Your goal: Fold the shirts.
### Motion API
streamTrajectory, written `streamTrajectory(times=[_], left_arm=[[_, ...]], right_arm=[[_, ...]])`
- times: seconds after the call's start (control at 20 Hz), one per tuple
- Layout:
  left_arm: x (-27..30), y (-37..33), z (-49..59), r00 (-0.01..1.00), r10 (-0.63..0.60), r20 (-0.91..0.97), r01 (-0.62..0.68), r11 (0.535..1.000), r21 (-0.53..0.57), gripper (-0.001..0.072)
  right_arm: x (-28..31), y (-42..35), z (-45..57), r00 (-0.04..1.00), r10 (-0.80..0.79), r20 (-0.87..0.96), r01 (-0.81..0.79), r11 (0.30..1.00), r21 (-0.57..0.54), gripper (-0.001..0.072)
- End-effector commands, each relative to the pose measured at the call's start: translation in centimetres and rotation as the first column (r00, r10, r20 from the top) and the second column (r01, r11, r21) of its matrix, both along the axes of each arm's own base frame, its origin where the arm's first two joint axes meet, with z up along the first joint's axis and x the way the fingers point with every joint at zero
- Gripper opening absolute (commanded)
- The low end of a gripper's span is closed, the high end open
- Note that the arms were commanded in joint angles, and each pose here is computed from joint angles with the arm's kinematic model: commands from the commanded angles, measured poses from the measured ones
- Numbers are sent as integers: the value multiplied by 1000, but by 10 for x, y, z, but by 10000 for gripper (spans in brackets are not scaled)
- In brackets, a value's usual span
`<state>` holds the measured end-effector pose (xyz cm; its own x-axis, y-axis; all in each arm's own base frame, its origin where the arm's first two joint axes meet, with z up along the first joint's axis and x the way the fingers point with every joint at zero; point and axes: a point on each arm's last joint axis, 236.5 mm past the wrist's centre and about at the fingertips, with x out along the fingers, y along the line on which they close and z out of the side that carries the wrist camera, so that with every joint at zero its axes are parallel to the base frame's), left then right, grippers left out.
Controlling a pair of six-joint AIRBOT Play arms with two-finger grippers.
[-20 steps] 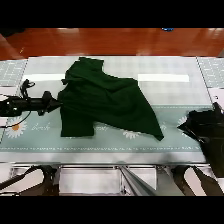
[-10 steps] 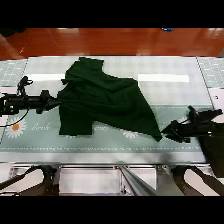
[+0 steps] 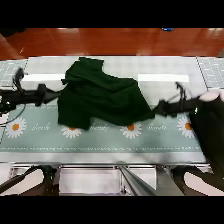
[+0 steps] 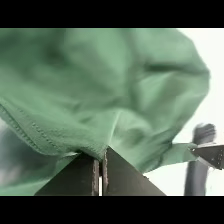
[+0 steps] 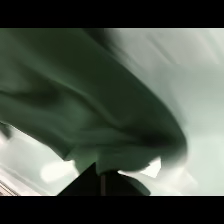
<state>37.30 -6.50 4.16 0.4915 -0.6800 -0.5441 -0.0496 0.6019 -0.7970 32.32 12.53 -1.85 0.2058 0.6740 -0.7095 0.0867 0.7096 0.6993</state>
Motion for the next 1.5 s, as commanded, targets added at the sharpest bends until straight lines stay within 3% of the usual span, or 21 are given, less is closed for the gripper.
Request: streamTrajectory(times=[0.0,0.15,0.35,0.6,0.7,0.8,0.9,1.2,1.45], left_arm=[[31,5,119,949,30,315,-30,1000,-4,22],[38,1,265,781,2,624,-77,993,93,21],[-13,-14,421,531,-65,845,-172,968,182,21],[-119,-19,523,272,-177,946,-419,863,283,22],[-158,-21,534,222,-216,951,-495,815,300,22],[-188,-18,528,240,-270,932,-568,740,360,22],[-211,-13,518,279,-255,926,-597,709,375,22],[-217,-30,474,356,-288,889,-447,783,432,23],[-108,-21,354,660,-258,706,-253,808,531,23]], right_arm=[[62,-10,137,946,43,322,-6,993,-115,23],[92,-44,288,780,65,622,152,945,-291,23],[39,-50,442,544,107,832,271,916,-295,23],[-58,-46,514,331,150,931,339,902,-266,23],[-93,-52,528,278,160,947,390,882,-264,23],[-125,-59,530,268,172,948,432,858,-278,23],[-149,-59,525,282,175,943,434,854,-288,23],[-133,-48,450,501,166,850,305,885,-353,23],[-41,-25,349,667,131,733,134,947,-291,23]])
